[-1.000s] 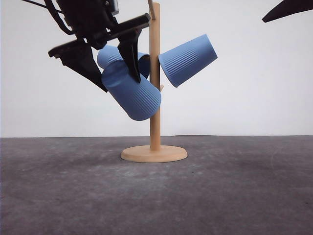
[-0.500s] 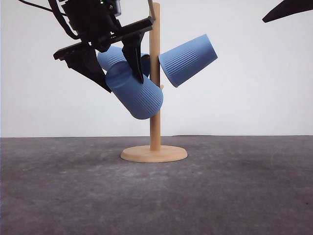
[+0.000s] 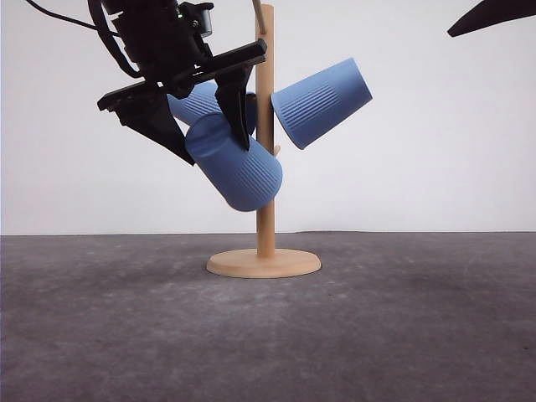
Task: Place three cups
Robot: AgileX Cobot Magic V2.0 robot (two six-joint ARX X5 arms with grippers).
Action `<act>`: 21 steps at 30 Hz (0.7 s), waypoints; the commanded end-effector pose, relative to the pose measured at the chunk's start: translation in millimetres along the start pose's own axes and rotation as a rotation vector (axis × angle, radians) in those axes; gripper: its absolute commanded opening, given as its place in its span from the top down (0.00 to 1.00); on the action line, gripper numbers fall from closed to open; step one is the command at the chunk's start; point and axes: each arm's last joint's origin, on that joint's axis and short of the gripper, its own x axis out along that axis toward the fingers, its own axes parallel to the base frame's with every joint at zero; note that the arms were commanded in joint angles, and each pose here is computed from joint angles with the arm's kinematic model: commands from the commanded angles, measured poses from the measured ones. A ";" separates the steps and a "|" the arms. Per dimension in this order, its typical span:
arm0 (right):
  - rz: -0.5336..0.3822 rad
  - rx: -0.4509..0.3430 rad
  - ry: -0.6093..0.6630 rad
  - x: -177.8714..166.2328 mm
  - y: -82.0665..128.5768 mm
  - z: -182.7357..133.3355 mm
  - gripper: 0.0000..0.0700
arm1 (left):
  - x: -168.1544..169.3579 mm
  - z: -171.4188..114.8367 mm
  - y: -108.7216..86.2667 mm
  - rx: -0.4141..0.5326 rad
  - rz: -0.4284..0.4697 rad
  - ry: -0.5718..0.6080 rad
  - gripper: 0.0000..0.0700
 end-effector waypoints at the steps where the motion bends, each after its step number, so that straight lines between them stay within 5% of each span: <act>1: 0.008 -0.023 -0.012 -1.0 2.6 4.7 0.45 | 3.8 3.9 -4.6 0.013 -0.007 -0.009 0.25; 5: 0.008 -0.023 -0.012 -1.0 2.6 4.7 0.45 | 3.8 3.7 -5.1 0.014 -0.020 -0.004 0.23; 9: 0.008 -0.023 -0.012 -1.0 2.6 4.7 0.45 | 2.5 4.0 -5.0 0.016 -0.021 -0.004 0.07; 21: 0.007 -0.023 -0.012 -1.0 2.6 4.7 0.45 | -44.0 6.0 -1.1 0.058 -0.033 -0.023 0.06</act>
